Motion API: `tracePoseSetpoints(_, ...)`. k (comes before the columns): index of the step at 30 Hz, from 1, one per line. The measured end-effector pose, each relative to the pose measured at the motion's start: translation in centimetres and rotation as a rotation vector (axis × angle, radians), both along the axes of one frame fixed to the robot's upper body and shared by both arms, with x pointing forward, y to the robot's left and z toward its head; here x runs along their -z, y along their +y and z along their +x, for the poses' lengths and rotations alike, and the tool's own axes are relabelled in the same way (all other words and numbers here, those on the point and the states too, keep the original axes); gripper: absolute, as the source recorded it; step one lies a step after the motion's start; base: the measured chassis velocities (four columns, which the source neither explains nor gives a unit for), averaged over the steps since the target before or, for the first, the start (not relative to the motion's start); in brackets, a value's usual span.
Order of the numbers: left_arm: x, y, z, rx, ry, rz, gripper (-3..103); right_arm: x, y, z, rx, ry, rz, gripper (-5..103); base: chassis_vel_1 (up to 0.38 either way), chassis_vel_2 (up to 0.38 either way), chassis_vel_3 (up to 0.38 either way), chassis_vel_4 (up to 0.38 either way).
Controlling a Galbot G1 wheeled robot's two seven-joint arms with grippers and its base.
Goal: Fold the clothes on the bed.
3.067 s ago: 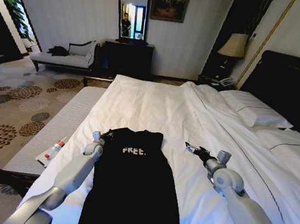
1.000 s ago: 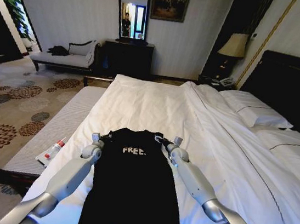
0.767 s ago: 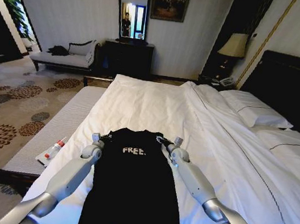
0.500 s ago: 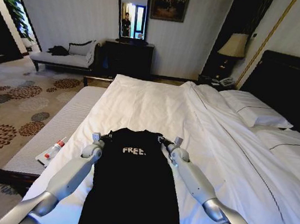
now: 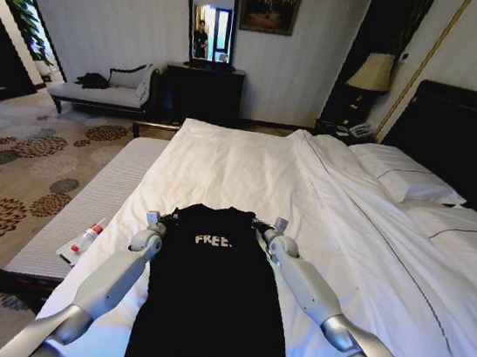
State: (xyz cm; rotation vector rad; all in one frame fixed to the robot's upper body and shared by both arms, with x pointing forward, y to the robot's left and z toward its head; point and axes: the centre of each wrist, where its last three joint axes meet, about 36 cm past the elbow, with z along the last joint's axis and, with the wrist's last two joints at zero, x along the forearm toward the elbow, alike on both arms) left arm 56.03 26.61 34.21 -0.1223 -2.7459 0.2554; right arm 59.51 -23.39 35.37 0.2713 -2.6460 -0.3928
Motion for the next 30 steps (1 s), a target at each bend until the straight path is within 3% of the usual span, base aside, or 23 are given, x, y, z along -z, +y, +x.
tracePoseSetpoints(5,-2.1,1.0,1.0,-0.027,-0.042,-0.007,1,-2.5,-0.8,-0.3,0.024,-0.079,-0.083,1,0.0,0.0,0.0,0.0)
tracePoseSetpoints(12,-6.6,1.3,2.4,-0.029,-0.121,-0.02,1,-7.1,-1.6,-0.2,0.05,-0.149,-0.118,1,0.0,0.0,0.0,0.0)
tracePoseSetpoints(17,-10.7,1.8,5.1,-0.037,-0.179,-0.021,1,-10.5,-2.2,1.5,0.059,-0.179,-0.136,1,0.0,0.0,0.0,0.0)
tracePoseSetpoints(25,-16.7,2.6,10.6,-0.039,-0.244,-0.004,1,-14.8,-0.5,7.5,0.075,-0.202,-0.147,1,0.0,0.0,0.0,0.0)
tracePoseSetpoints(30,-17.3,2.1,12.5,-0.036,-0.24,-0.001,1,-15.2,1.0,9.9,0.073,-0.198,-0.147,1,0.0,0.0,0.0,0.0)
